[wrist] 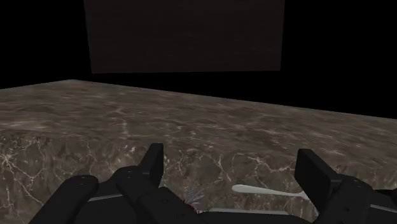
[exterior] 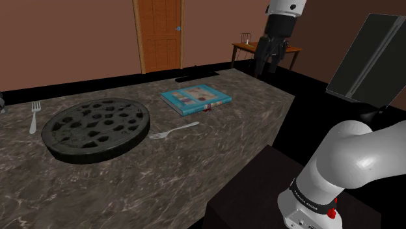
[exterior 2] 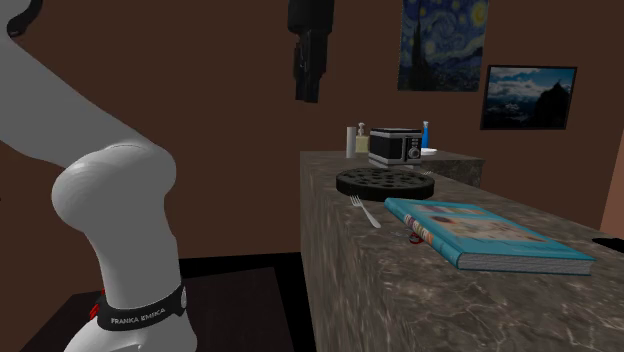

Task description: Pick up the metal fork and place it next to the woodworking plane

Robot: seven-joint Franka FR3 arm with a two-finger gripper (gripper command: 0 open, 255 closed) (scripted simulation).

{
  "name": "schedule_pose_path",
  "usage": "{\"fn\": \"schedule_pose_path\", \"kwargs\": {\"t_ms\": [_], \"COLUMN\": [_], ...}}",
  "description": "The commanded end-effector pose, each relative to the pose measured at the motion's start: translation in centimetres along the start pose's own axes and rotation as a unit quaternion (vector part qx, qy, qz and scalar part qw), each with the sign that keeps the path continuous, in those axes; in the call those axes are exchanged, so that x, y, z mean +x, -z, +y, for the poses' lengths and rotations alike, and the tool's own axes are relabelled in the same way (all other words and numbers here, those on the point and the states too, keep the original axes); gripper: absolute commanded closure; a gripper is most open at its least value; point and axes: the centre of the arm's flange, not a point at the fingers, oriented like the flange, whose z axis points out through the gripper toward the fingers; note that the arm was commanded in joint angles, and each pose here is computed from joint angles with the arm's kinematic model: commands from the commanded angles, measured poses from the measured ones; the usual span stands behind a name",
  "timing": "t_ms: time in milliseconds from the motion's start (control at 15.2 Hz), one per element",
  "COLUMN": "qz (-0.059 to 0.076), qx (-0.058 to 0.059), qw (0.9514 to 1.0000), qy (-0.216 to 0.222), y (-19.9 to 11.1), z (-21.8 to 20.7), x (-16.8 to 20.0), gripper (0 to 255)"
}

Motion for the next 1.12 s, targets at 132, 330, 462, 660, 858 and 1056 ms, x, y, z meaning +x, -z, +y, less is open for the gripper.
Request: {"fn": "schedule_pose_path", "kwargs": {"t_ms": [132,330,462,660,858,1056], "qz": [0.0,0.0,0.0,0.001,0.001,0.001], "qx": [-0.002,-0.006,-0.008,-0.012,-0.015,-0.019], "qw": [0.9993,0.9956,0.9913,0.9823,0.9701,0.9549], "qy": [0.038,0.094,0.131,0.187,0.242,0.296], "y": [-1.6,-3.9,-5.5,-7.9,-10.2,-12.6], "z": [-0.5,-1.6,-2.5,-4.1,-6.0,-8.2], "x": [2.1,5.1,7.0,9.8,12.3,14.7], "gripper": [0,0,0,0,0,0]}}
